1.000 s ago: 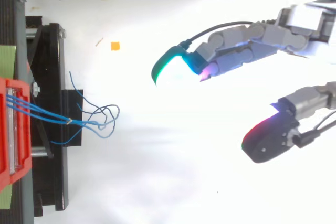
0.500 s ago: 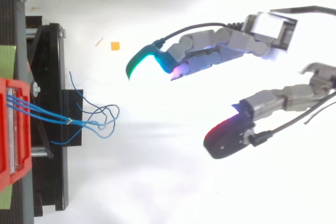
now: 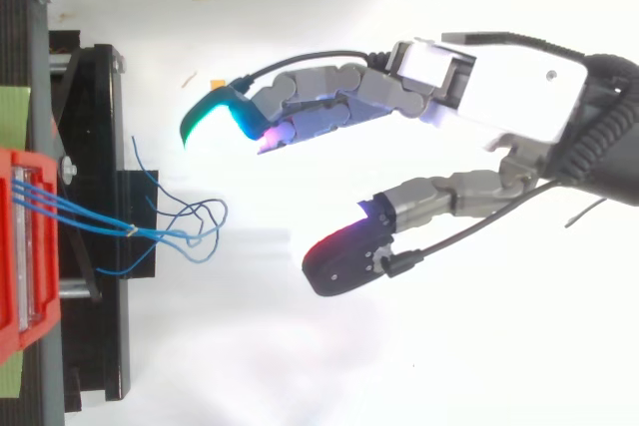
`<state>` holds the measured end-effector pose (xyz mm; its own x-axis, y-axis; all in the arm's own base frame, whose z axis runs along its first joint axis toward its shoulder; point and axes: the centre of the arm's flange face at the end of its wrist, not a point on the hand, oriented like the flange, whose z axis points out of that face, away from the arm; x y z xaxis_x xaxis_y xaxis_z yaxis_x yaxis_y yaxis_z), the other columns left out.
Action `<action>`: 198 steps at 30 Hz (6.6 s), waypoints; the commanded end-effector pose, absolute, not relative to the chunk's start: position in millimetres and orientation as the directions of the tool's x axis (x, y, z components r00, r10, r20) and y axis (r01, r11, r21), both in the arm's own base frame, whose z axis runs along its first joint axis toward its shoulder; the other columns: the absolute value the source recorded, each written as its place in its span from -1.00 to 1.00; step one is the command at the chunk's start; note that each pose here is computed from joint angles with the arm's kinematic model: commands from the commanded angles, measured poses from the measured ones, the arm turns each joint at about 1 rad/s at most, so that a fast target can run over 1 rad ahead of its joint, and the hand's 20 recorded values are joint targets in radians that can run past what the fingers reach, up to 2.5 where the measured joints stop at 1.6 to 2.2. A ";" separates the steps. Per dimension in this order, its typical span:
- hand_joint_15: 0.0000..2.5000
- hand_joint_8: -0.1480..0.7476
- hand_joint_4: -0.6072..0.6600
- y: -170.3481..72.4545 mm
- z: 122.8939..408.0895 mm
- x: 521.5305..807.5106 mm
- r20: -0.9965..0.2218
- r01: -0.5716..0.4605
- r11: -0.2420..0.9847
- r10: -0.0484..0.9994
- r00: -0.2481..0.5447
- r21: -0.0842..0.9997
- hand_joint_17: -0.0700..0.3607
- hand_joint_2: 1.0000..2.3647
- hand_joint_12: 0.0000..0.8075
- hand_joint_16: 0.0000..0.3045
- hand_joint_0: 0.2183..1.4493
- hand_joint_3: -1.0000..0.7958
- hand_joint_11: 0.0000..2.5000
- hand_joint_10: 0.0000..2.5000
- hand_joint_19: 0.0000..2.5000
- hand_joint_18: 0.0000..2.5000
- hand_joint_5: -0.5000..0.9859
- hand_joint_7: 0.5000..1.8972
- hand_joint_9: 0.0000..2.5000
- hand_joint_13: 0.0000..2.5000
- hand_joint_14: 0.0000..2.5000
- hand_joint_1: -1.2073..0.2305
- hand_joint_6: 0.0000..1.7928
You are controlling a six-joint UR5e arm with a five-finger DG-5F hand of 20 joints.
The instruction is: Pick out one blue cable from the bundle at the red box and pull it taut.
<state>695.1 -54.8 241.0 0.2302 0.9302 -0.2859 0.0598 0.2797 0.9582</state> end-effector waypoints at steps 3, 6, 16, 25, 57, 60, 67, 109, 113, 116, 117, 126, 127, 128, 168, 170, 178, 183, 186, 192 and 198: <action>-0.87 -0.05 0.33 -50.7 227.8 711.9 -0.268 0.054 0.262 0.934 0.236 0.963 -0.14 -1.00 -0.13 -0.66 -0.43 -0.42 -0.93 -1.00 -0.60 -0.63 -0.62 -0.83 -0.52 -0.65 -1.00 -0.15 -0.44; -0.87 -0.05 0.33 -50.4 228.9 713.4 -0.270 0.051 0.266 0.933 0.237 0.963 -0.14 -1.00 -0.13 -0.66 -0.43 -0.42 -0.93 -1.00 -0.60 -0.63 -0.62 -0.83 -0.52 -0.65 -1.00 -0.15 -0.44; -0.87 -0.04 0.34 -44.3 214.8 722.4 -0.250 0.014 0.255 0.938 0.239 0.967 -0.14 -1.00 -0.13 -0.66 -0.42 -0.42 -0.93 -1.00 -0.60 -0.63 -0.61 -0.83 -0.51 -0.65 -0.99 -0.15 -0.44; -0.87 -0.04 0.34 -48.4 188.7 731.2 -0.218 -0.005 0.226 0.946 0.240 0.974 -0.14 -1.00 -0.12 -0.67 -0.42 -0.42 -0.93 -1.00 -0.60 -0.63 -0.61 -0.83 -0.51 -0.65 -0.99 -0.15 -0.44; -0.86 -0.04 0.34 -55.2 158.4 759.6 -0.005 -0.078 0.018 0.986 0.168 0.997 -0.14 -1.00 -0.12 -0.66 -0.42 -0.42 -0.93 -1.00 -0.59 -0.62 -0.60 -0.82 -0.50 -0.64 -1.00 -0.15 -0.44; -0.87 -0.04 0.34 -52.7 158.7 760.1 -0.007 -0.081 0.020 0.987 0.164 0.997 -0.14 -1.00 -0.12 -0.66 -0.42 -0.42 -0.92 -1.00 -0.59 -0.62 -0.60 -0.82 -0.50 -0.64 -1.00 -0.15 -0.44; -0.87 -0.04 0.35 -50.2 160.0 761.3 -0.006 -0.088 0.021 0.987 0.161 0.996 -0.14 -1.00 -0.12 -0.66 -0.42 -0.42 -0.92 -1.00 -0.59 -0.62 -0.60 -0.80 -0.50 -0.64 -1.00 -0.15 -0.44; -0.82 -0.02 0.44 -45.2 175.4 771.6 0.017 -0.123 -0.006 0.996 0.092 0.992 -0.14 -0.98 -0.11 -0.66 -0.35 -0.30 -0.84 -0.99 -0.55 -0.55 -0.51 -0.43 -0.41 -0.57 -0.99 -0.16 -0.44; -0.81 -0.02 0.43 -45.1 177.4 772.1 0.018 -0.128 -0.007 0.996 0.092 0.992 -0.14 -0.98 -0.10 -0.66 -0.34 -0.28 -0.84 -0.99 -0.54 -0.54 -0.50 -0.39 -0.41 -0.56 -0.99 -0.17 -0.44; -0.81 -0.02 0.42 -45.1 176.6 772.4 0.019 -0.129 -0.007 0.996 0.091 0.992 -0.14 -0.98 -0.10 -0.66 -0.33 -0.26 -0.82 -0.99 -0.54 -0.53 -0.49 -0.35 -0.40 -0.55 -0.99 -0.17 -0.44; -0.81 -0.02 0.41 -46.3 176.6 772.3 0.019 -0.129 -0.007 0.995 0.093 0.992 -0.14 -0.98 -0.10 -0.66 -0.33 -0.26 -0.83 -0.99 -0.54 -0.53 -0.49 -0.34 -0.40 -0.55 -0.99 -0.17 -0.44; -0.80 -0.01 0.37 -45.6 178.5 772.8 0.019 -0.132 -0.007 0.996 0.087 0.991 -0.14 -0.98 -0.10 -0.67 -0.32 -0.25 -0.82 -0.99 -0.53 -0.52 -0.48 -0.24 -0.38 -0.53 -0.99 -0.17 -0.44; -0.80 -0.01 0.37 -45.4 177.3 772.8 0.018 -0.131 -0.007 0.996 0.085 0.991 -0.14 -0.98 -0.10 -0.67 -0.32 -0.25 -0.82 -0.99 -0.53 -0.52 -0.47 -0.23 -0.38 -0.53 -0.99 -0.17 -0.44; -0.80 0.00 0.36 -45.4 178.5 772.8 0.019 -0.132 -0.007 0.996 0.085 0.991 -0.14 -0.98 -0.10 -0.67 -0.32 -0.25 -0.82 -0.99 -0.53 -0.51 -0.47 -0.21 -0.38 -0.53 -0.99 -0.17 -0.44; -0.77 0.06 0.28 -58.7 189.1 778.7 0.013 -0.150 0.000 0.996 0.083 0.989 -0.10 -0.98 -0.03 -0.64 -0.32 -0.19 -0.80 -0.99 -0.51 -0.42 -0.37 -0.10 -0.21 -0.41 -0.99 0.00 -0.44; -0.77 0.09 0.25 -61.0 189.5 778.8 0.012 -0.153 0.001 0.996 0.085 0.988 -0.06 -0.98 0.02 -0.61 -0.31 -0.14 -0.80 -0.99 -0.52 -0.39 -0.36 -0.06 -0.19 -0.38 -0.99 -0.04 -0.44; -0.76 0.13 0.23 -65.8 189.8 778.8 0.003 -0.160 0.011 0.997 0.083 0.987 -0.03 -0.99 0.05 -0.60 -0.31 -0.11 -0.77 -0.99 -0.54 -0.34 -0.40 -0.11 -0.16 -0.36 -0.99 -0.08 -0.30; -0.76 0.14 0.24 -65.7 189.8 778.8 -0.002 -0.160 0.015 0.997 0.083 0.987 -0.03 -0.98 0.06 -0.60 -0.32 -0.11 -0.75 -0.99 -0.53 -0.34 -0.41 -0.27 -0.15 -0.36 -0.99 -0.08 -0.21; -0.77 0.16 0.26 -65.8 191.0 778.7 -0.003 -0.161 0.017 0.996 0.084 0.987 -0.02 -0.98 0.07 -0.59 -0.33 -0.09 -0.74 -0.99 -0.54 -0.33 -0.42 -0.34 -0.15 -0.36 -0.99 -0.10 -0.17; -0.77 0.20 0.25 -66.8 190.7 779.2 -0.008 -0.162 0.021 0.996 0.085 0.987 0.03 -0.99 0.11 -0.56 -0.34 0.00 -0.72 -0.99 -0.56 -0.29 -0.44 -0.48 -0.12 -0.33 -0.99 -0.15 -0.06; -0.75 0.21 0.27 -66.3 190.7 779.2 -0.008 -0.162 0.021 0.997 0.081 0.987 0.04 -0.99 0.13 -0.55 -0.35 0.04 -0.65 -0.99 -0.56 -0.27 -0.45 -0.50 -0.09 -0.32 -0.99 -0.23 -0.03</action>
